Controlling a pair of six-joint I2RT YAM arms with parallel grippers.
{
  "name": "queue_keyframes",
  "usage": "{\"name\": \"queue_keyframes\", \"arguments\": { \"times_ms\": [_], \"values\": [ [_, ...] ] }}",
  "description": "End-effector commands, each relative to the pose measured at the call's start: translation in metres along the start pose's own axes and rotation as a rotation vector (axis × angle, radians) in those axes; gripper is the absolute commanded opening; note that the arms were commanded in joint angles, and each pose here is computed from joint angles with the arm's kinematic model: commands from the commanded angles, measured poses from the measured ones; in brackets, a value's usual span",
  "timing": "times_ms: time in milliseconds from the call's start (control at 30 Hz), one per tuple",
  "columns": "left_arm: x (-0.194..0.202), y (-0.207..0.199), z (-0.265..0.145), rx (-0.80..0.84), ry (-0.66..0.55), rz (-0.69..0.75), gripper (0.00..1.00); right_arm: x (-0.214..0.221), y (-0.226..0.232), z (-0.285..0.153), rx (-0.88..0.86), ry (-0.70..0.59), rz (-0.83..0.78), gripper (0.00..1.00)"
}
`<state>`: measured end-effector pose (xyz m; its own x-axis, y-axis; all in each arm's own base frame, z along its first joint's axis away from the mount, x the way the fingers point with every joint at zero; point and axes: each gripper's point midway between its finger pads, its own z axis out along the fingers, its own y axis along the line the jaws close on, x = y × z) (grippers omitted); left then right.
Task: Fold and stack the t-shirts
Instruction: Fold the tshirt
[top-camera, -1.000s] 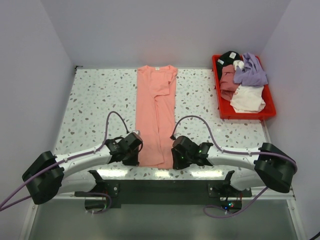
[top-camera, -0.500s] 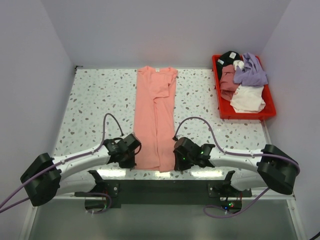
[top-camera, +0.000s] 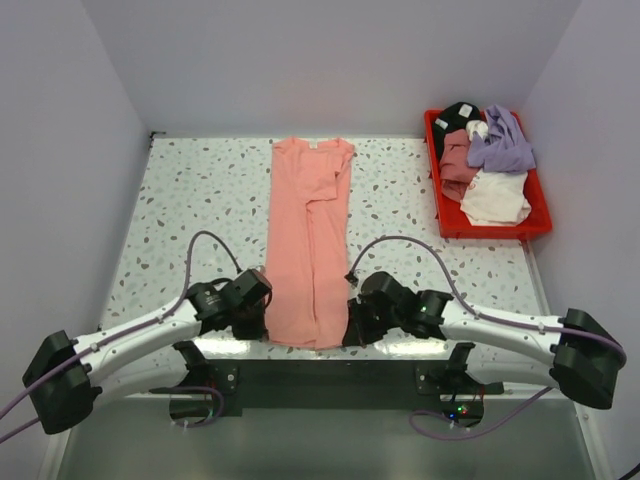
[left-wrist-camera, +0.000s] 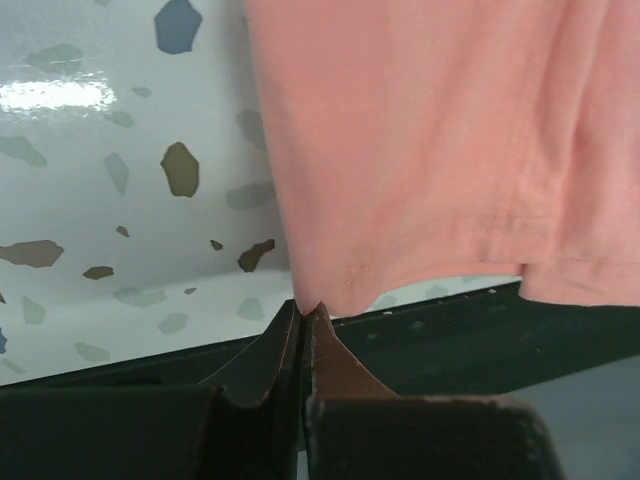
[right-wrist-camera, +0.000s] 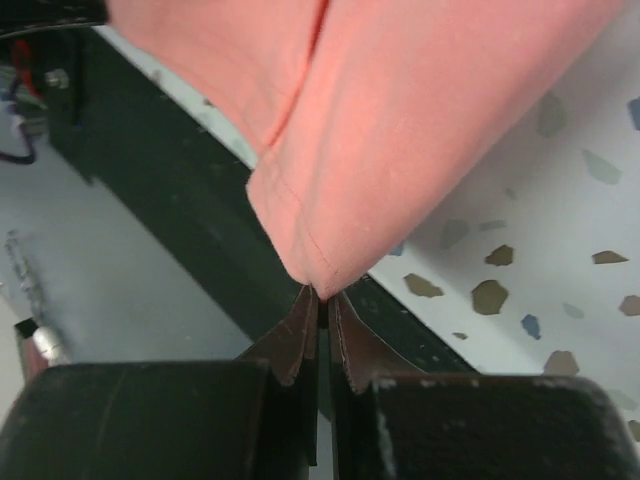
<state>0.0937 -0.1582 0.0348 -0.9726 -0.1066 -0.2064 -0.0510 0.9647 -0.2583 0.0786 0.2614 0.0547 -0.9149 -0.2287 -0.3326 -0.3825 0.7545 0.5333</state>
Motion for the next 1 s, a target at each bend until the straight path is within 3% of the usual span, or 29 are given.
{"name": "queue_keyframes", "arguments": {
  "times_ms": [0,100,300,567,767,967],
  "values": [
    [-0.005,-0.024,-0.019,0.124,-0.023,0.027,0.00,0.001,0.033,-0.022,-0.155,0.004,-0.057,0.00],
    [-0.017,-0.033,-0.030,0.152,-0.075,0.032,0.00,-0.018,0.038,-0.036,-0.129,-0.071,-0.084,0.00],
    [-0.067,-0.042,-0.045,0.084,-0.263,0.000,0.00,-0.061,0.003,-0.042,0.133,-0.181,-0.041,0.00],
    [-0.150,-0.060,-0.052,0.013,-0.491,-0.041,0.00,-0.156,-0.006,-0.053,0.143,-0.380,-0.001,0.00],
    [-0.210,-0.075,-0.066,0.121,-0.625,-0.074,0.00,-0.202,-0.022,-0.058,0.219,-0.445,-0.007,0.00],
    [-0.250,-0.072,-0.064,0.060,-0.655,-0.080,0.00,-0.243,-0.034,-0.055,0.250,-0.483,0.002,0.00]
  ]
}}
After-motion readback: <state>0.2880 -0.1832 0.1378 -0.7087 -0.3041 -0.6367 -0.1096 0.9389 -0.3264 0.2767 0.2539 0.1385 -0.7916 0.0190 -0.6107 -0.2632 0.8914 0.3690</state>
